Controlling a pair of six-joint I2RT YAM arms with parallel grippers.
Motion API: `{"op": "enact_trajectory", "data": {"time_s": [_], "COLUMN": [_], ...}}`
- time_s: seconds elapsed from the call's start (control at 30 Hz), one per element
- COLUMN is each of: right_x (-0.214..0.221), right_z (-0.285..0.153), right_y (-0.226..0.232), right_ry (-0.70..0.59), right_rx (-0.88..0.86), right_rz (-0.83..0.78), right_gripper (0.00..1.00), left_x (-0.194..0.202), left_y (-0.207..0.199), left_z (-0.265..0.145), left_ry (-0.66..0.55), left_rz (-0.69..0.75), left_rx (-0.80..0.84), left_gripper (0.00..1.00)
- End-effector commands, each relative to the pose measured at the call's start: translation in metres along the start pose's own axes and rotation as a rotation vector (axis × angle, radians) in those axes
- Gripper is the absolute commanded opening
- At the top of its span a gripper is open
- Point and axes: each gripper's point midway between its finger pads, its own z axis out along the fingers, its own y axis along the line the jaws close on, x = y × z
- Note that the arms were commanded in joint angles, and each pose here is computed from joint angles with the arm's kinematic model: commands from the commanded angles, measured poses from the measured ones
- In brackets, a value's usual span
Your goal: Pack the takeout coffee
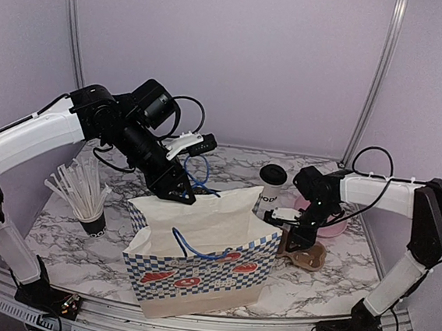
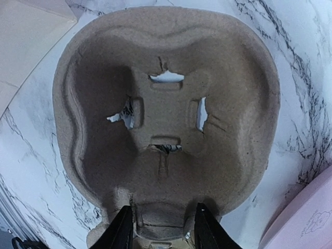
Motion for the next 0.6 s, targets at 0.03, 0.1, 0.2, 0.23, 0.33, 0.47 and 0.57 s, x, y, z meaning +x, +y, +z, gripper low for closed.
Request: {"op": "enact_trajectory", "data": {"time_s": [0.03,0.1,0.2,0.23,0.33,0.47,0.57], "right_x": [-0.010,-0.010,-0.009,-0.008,-0.006,-0.009,-0.018], "right_z": [-0.001,0.000,0.003,0.004,0.006,-0.001,-0.020], "right_y": [-0.004,-0.004,-0.001,0.000,0.000,0.002,0.004], "right_ry": [-0.019,-0.015,-0.007,-0.002,0.006,-0.007,-0.054], "right_rx": [0.042,0.059,0.066,0.066,0.066,0.063,0.066], "right_rz": [0.002,0.000,-0.002,0.001,0.007,0.007,-0.007], "right_gripper": [0.36,0.36,0.35,0.35,0.32,0.27,0.26], "left_x": [0.007,0.006,0.006,0.006,0.007,0.008,0.007], "left_y": [-0.002,-0.002,-0.002,-0.002,-0.002,-0.003,-0.003], "left_z": [0.002,0.002,0.001,0.001,0.002,0.001,0.002], "left_ry": [0.023,0.022,0.022,0.022,0.023,0.025,0.023], "left_rz": [-0.012,-0.012,-0.013,-0.013,-0.014,-0.017,-0.016], "left_rx": [0.004,0.005,0.005,0.004,0.006,0.008,0.014], "left_gripper": [0.43,0.43,0.43,0.43,0.43,0.43,0.43]}}
